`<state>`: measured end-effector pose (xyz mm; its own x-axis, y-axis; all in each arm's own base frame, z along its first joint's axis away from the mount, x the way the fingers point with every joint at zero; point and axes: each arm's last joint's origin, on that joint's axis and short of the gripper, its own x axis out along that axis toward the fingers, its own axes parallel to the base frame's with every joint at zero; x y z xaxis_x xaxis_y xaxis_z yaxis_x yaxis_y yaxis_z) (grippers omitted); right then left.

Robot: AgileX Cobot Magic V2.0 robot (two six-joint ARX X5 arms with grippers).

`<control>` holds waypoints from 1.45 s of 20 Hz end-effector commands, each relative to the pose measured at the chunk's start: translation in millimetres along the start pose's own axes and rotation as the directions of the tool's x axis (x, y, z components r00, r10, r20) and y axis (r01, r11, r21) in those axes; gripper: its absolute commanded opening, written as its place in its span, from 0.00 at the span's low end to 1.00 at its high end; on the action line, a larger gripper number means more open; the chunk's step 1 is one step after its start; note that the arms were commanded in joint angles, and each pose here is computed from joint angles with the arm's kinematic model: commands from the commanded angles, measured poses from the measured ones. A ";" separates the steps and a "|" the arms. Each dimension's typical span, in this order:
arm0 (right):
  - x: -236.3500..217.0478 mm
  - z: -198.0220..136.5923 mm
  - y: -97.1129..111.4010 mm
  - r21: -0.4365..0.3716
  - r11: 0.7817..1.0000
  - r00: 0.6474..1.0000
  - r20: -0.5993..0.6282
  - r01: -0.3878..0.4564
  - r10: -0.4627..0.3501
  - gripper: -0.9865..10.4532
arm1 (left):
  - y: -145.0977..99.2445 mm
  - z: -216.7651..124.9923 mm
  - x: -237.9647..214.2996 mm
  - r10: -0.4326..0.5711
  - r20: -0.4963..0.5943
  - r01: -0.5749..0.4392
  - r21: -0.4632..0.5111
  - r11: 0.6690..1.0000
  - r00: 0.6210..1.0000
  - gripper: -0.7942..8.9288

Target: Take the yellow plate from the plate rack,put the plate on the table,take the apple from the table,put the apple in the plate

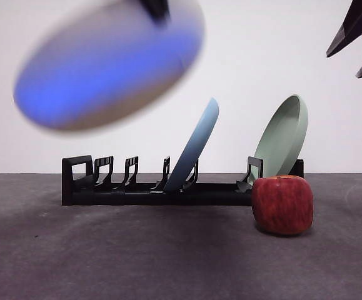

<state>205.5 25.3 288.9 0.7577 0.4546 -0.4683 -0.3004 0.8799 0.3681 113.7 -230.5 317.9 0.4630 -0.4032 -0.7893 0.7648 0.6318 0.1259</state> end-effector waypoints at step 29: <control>8.0 24.0 52.3 -0.236 0.972 0.973 -0.223 0.003 -0.057 0.48 | 28.7 3.9 -31.5 0.265 0.307 -0.219 -0.174 0.960 0.914 0.44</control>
<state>208.1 70.0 325.3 0.6306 0.4272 -0.6480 -0.4102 0.8922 0.1890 123.2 -205.1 347.9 0.7586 -0.4054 -0.5101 0.5636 0.8011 0.2015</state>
